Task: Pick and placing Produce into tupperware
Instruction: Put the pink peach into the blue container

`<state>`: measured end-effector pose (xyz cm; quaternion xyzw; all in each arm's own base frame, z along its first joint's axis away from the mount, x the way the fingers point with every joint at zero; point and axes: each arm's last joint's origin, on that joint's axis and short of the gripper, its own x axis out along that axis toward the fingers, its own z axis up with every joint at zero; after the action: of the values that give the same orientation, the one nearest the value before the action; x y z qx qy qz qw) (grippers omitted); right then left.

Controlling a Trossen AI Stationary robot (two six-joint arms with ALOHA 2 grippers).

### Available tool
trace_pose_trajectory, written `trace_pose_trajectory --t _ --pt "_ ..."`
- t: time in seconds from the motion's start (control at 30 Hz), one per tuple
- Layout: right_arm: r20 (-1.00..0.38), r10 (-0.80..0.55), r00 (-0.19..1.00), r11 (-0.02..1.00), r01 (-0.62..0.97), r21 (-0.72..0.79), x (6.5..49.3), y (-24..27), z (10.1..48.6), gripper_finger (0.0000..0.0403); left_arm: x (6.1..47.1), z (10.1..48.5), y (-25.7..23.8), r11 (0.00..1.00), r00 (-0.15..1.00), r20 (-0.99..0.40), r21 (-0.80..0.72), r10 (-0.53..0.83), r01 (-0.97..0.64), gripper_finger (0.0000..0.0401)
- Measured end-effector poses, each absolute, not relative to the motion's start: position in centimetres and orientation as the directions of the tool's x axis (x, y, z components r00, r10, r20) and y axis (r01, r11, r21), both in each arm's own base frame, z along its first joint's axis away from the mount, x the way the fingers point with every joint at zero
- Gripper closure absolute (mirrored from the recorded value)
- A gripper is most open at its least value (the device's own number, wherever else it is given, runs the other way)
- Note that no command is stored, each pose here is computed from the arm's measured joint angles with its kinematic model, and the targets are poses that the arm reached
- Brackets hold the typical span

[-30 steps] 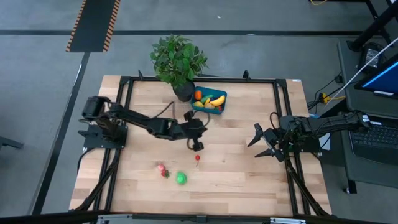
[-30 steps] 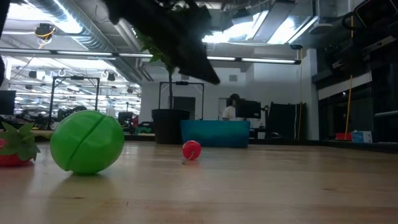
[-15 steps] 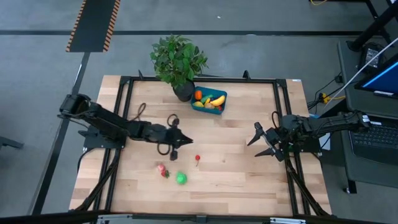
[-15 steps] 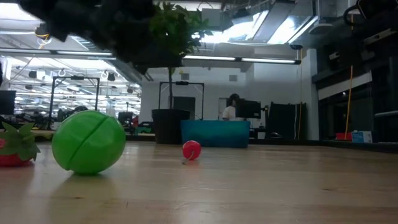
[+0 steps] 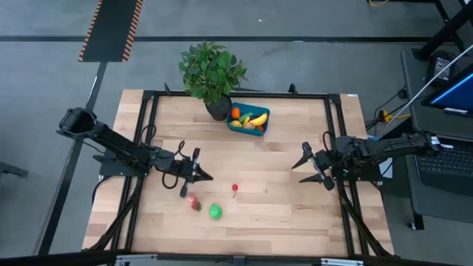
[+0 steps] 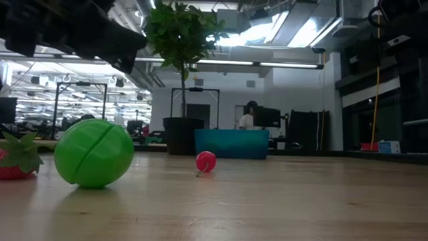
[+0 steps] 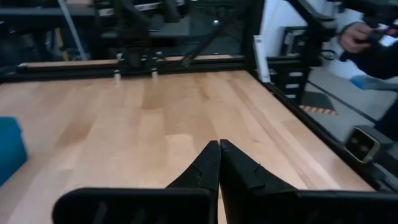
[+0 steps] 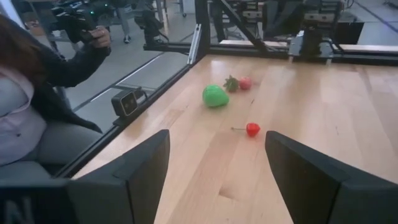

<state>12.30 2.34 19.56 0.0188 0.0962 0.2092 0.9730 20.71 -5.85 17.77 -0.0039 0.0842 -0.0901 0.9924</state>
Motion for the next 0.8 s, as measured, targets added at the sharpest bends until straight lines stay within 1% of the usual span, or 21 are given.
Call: trace_pose_trajectory --t 0.27,0.4,0.57,0.8 --pt "-0.175 0.418 0.891 0.908 -0.411 0.077 12.3 2.4 19.6 0.0137 20.2 17.6 -7.0 0.950 0.935 -0.171 -0.020 -0.310 0.311 0.0386" --pt "-0.169 0.418 0.892 0.908 -0.412 0.073 12.4 2.4 19.7 0.0137 20.2 17.6 -7.1 0.947 0.932 -0.171 -0.048 -0.321 0.317 0.0381" --pt "-0.167 0.418 0.893 0.909 -0.411 0.075 12.4 2.4 19.7 0.0137 20.1 17.6 -7.3 0.943 0.929 -0.173 -0.121 -0.327 0.309 0.0373" --pt "-0.163 0.418 0.894 0.908 -0.411 0.075 12.4 2.4 19.7 0.0137 20.1 17.6 -7.3 0.944 0.930 -0.171 -0.117 -0.325 0.308 0.0362"
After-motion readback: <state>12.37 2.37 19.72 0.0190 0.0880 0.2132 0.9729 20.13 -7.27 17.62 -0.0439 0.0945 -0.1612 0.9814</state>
